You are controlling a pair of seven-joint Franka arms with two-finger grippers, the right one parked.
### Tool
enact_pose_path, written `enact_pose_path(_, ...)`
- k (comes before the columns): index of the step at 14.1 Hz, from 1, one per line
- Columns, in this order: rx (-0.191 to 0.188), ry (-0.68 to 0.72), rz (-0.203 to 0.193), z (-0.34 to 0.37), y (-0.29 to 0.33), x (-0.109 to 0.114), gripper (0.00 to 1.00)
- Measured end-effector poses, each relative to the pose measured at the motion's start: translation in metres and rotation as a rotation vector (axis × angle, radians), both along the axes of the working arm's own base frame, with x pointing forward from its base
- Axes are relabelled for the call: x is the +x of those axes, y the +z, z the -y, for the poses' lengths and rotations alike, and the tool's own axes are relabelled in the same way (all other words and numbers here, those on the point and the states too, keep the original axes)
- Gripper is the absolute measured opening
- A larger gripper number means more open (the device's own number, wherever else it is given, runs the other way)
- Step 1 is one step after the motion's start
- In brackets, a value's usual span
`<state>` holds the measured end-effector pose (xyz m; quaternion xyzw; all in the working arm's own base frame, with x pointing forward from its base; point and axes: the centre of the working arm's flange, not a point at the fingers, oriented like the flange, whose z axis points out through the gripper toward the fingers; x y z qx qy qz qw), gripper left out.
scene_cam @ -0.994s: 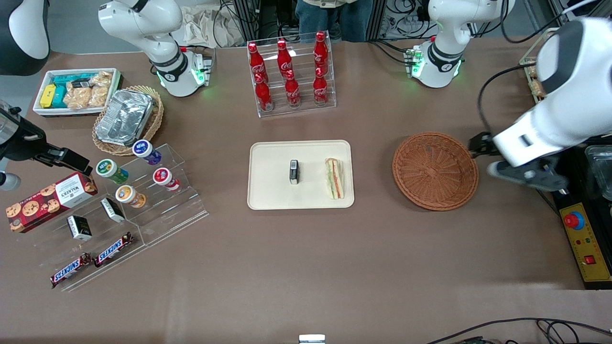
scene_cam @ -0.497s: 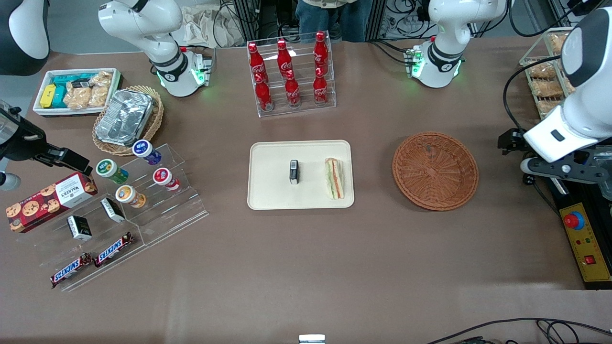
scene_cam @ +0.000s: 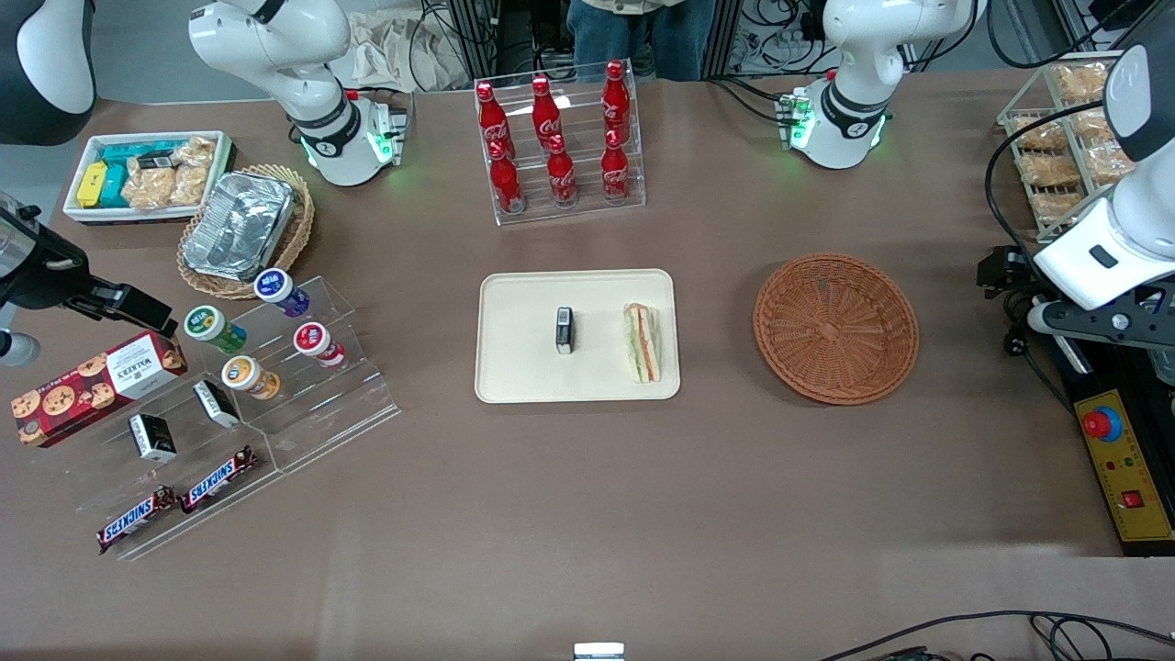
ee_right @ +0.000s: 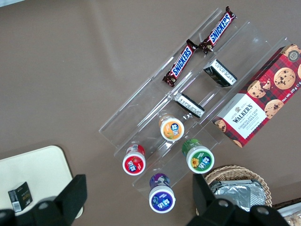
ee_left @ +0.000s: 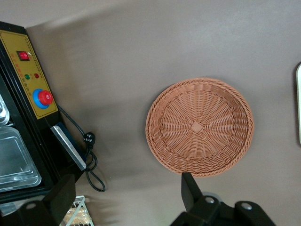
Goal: Place sandwich from basket to tray
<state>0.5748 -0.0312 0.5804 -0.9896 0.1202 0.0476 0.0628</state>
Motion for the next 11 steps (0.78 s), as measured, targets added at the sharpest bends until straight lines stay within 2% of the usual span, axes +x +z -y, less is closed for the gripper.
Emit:
enact_pose_path(2,-0.010,0.016,0.009,-0.003,0.007,-0.004,1.00)
enact_pose_path(8,-0.115,0.151,0.020,-0.017,0.018,-0.010,1.00)
enact_pose_path(11,-0.118,0.240,0.029,-0.015,0.019,-0.010,1.00)
